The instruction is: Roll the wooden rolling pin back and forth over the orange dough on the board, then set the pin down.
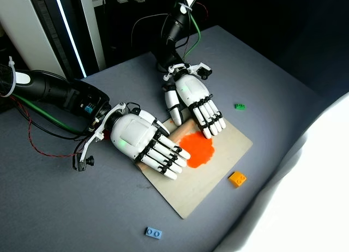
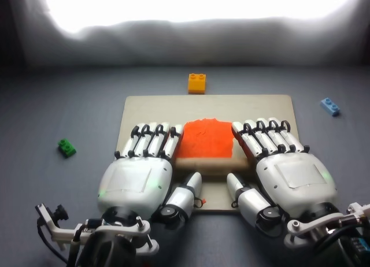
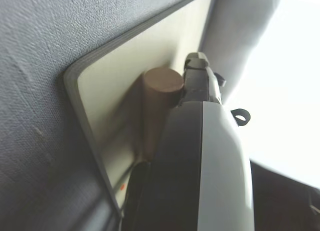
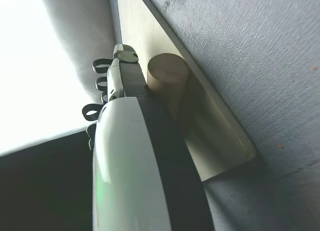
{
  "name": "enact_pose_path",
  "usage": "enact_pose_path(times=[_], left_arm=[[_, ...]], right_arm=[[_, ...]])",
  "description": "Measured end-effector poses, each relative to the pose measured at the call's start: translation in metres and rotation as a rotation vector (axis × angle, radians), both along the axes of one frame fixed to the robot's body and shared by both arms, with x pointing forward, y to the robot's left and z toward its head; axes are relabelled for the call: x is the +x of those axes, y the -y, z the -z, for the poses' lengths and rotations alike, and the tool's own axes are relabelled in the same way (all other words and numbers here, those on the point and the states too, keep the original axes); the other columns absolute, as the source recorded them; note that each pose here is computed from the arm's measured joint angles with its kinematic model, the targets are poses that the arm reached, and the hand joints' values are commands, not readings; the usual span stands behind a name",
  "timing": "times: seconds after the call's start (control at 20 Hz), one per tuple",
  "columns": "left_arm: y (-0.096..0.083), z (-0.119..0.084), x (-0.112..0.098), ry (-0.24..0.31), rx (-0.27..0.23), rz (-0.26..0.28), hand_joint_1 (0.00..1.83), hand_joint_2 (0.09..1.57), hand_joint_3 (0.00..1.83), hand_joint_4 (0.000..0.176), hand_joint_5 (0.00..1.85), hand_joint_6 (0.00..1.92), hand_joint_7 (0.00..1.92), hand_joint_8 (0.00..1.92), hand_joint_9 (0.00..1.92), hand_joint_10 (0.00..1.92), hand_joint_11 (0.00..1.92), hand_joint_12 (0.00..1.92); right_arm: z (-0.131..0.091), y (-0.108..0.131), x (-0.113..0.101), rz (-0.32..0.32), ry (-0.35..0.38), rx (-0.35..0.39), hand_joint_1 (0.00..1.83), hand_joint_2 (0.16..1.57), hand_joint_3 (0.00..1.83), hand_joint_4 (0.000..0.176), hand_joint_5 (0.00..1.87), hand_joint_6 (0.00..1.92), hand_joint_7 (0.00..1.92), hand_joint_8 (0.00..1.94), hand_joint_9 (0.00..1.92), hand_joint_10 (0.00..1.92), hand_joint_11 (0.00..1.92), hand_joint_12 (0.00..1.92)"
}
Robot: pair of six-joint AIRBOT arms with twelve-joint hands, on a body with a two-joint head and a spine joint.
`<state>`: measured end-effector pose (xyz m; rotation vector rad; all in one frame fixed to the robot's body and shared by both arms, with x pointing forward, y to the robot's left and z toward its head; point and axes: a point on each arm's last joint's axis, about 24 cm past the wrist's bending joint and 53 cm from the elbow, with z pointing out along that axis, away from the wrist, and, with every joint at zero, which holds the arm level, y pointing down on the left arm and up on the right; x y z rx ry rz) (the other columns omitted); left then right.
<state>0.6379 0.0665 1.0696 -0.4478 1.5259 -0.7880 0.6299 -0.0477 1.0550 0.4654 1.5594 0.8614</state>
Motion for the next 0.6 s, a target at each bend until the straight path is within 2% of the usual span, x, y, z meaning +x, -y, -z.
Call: enact_pose_path(times=[0.6], left_arm=[[-0.002, -0.006, 0.019, 0.020, 0.000, -0.006, 0.00, 1.57, 0.05, 0.000, 0.05, 0.00, 0.04, 0.00, 0.00, 0.00, 0.00, 0.00]], right_arm=[[0.001, 0.001, 0.010, 0.008, -0.014, 0.019, 0.00, 1.57, 0.09, 0.000, 0.05, 0.01, 0.04, 0.00, 0.00, 0.00, 0.00, 0.00]])
